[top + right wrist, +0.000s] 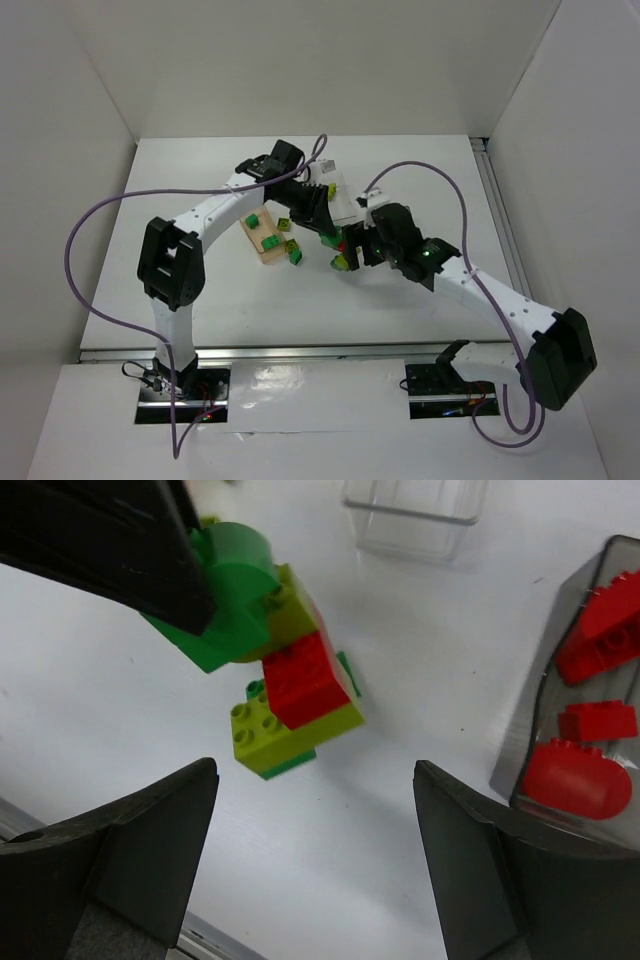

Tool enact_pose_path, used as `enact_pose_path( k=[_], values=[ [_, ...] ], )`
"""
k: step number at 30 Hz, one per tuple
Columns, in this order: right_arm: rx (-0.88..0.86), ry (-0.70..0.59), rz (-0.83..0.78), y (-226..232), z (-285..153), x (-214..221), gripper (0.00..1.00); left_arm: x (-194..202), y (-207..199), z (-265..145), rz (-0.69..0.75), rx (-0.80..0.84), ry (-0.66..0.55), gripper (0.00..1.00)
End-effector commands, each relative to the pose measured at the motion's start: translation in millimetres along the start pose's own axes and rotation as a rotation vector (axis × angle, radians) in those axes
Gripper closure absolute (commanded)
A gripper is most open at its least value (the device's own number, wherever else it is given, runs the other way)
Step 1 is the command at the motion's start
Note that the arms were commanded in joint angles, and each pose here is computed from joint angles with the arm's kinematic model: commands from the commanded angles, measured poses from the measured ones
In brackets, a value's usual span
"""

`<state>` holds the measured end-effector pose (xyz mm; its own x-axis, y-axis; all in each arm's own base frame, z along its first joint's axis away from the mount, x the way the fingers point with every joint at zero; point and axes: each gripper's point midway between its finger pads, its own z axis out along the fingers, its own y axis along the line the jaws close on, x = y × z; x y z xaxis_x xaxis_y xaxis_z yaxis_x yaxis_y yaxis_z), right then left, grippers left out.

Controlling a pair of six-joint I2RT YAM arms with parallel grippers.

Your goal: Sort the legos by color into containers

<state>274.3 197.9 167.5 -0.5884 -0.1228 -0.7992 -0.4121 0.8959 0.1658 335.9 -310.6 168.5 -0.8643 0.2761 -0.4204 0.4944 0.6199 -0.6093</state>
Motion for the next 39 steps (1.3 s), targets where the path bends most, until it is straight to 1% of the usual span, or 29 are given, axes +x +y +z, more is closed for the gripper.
enact_pose_path(
  k=[1,2,3,5,6,8,9,11,14,15,18,20,21,23,24,25,26,27,28,31,35,36,37,38,39],
  values=[
    [-0.044,0.028,-0.137,17,15,-5,0.14,-10,-23,1,0.047,0.206,-0.008,1.0],
    [-0.025,0.045,-0.155,16,22,-2,0.13,-10,-18,3,0.032,0.209,-0.002,1.0],
    [-0.026,0.041,-0.17,22,25,-1,0.13,-12,-20,2,0.051,0.219,-0.008,1.0],
    [-0.005,0.011,-0.173,22,31,-8,0.13,-9,-11,8,0.022,0.232,0.012,1.0],
    [-0.009,0.004,-0.18,26,34,-8,0.1,-7,-11,10,0.028,0.25,0.02,1.0],
    [0.0,-0.024,-0.192,28,40,-11,0.09,-7,-4,13,0.018,0.256,0.027,1.0],
    [0.003,-0.008,-0.194,27,44,-7,0.05,-4,-2,17,0.017,0.263,0.037,1.0],
    [0.029,0.004,-0.206,23,52,-3,0.0,-4,2,17,0.002,0.282,0.041,1.0],
    [0.032,0.007,-0.222,25,60,0,0.0,-1,2,18,0.013,0.292,0.046,1.0],
    [0.038,0.035,-0.236,23,67,9,0.0,-2,0,18,0.02,0.304,0.042,1.0],
    [0.032,0.007,-0.231,27,77,2,0.0,-1,1,20,0.013,0.312,0.049,1.0],
    [0.0,-0.047,-0.226,37,79,-10,0.05,2,3,21,0.006,0.311,0.055,1.0],
    [-0.012,-0.052,-0.225,40,82,-11,0.11,2,3,21,0.006,0.311,0.055,1.0],
    [-0.027,-0.069,-0.222,45,84,-16,0.16,2,3,21,0.006,0.311,0.055,1.0],
    [-0.027,-0.072,-0.221,46,87,-20,0.2,6,6,25,-0.007,0.309,0.068,1.0],
    [-0.033,-0.064,-0.227,51,91,-18,0.27,4,6,25,-0.001,0.31,0.062,1.0],
    [-0.032,-0.056,-0.229,50,93,-15,0.3,4,6,25,0.0,0.31,0.062,1.0],
    [-0.016,-0.072,-0.226,49,92,-22,0.3,4,6,25,0.0,0.31,0.062,1.0],
    [-0.021,-0.06,-0.233,52,95,-17,0.32,7,8,26,-0.007,0.309,0.068,1.0],
    [0.0,-0.075,-0.23,50,94,-24,0.35,7,8,26,-0.007,0.309,0.068,1.0],
    [0.0,-0.086,-0.233,52,92,-23,0.53,6,11,24,-0.013,0.306,0.061,1.0],
    [0.005,-0.107,-0.219,52,89,-29,0.56,6,11,24,-0.013,0.306,0.061,1.0],
    [0.017,-0.109,-0.219,49,90,-27,0.64,5,13,25,-0.013,0.297,0.06,1.0],
    [0.015,-0.12,-0.207,48,85,-28,0.67,7,15,28,-0.02,0.296,0.067,1.0],
    [0.014,-0.123,-0.206,48,85,-27,0.67,7,15,28,-0.021,0.296,0.067,1.0]
  ],
)
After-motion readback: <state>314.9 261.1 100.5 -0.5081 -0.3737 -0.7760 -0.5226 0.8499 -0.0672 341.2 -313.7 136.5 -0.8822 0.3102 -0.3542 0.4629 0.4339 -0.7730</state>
